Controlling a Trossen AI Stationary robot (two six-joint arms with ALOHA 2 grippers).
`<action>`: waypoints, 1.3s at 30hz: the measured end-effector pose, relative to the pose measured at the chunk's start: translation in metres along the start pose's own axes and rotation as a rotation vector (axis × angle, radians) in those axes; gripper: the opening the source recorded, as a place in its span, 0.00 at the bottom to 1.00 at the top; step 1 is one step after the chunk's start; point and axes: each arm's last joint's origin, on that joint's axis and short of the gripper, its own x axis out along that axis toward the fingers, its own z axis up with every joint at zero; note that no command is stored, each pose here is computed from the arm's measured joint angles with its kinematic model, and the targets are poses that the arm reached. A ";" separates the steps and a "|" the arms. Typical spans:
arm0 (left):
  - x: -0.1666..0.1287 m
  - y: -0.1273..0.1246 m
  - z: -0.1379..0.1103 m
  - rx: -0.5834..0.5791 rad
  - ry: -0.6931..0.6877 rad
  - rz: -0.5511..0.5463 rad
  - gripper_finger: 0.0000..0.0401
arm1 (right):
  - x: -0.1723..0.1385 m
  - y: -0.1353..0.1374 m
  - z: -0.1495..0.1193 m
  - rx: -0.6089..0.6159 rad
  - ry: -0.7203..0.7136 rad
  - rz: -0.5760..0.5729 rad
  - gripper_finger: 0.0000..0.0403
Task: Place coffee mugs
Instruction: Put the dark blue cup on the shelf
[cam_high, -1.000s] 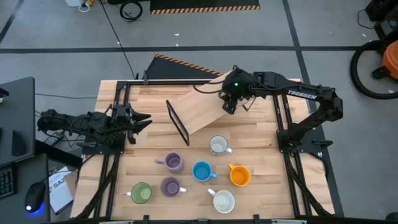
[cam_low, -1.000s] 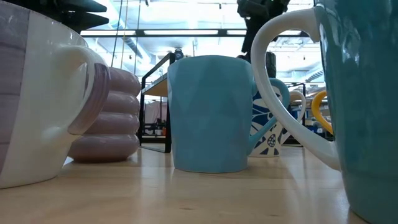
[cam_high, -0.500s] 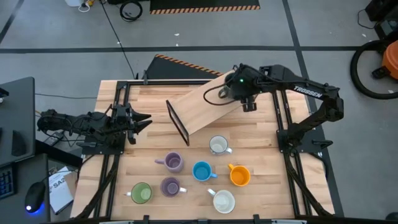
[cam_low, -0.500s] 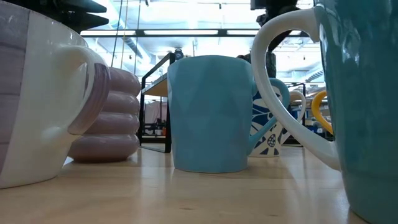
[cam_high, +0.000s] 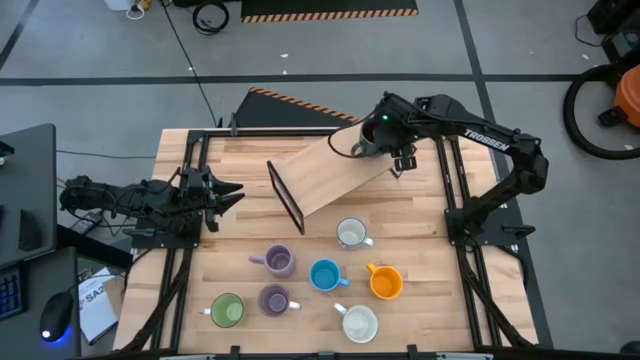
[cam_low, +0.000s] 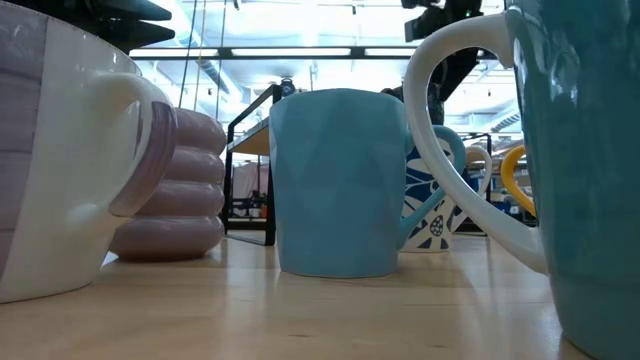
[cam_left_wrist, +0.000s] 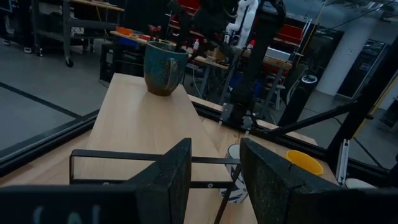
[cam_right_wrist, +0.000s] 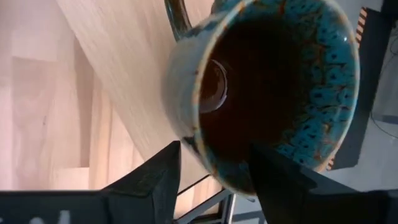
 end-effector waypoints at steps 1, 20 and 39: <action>0.000 0.000 0.000 -0.001 0.000 0.000 0.35 | 0.002 0.000 0.001 -0.007 0.002 0.003 0.42; 0.000 0.000 0.000 0.007 -0.002 -0.001 0.35 | 0.020 0.000 0.011 0.129 0.013 0.091 0.12; 0.000 0.000 0.000 -0.001 -0.002 0.000 0.35 | -0.003 -0.031 0.003 0.687 0.065 0.254 0.12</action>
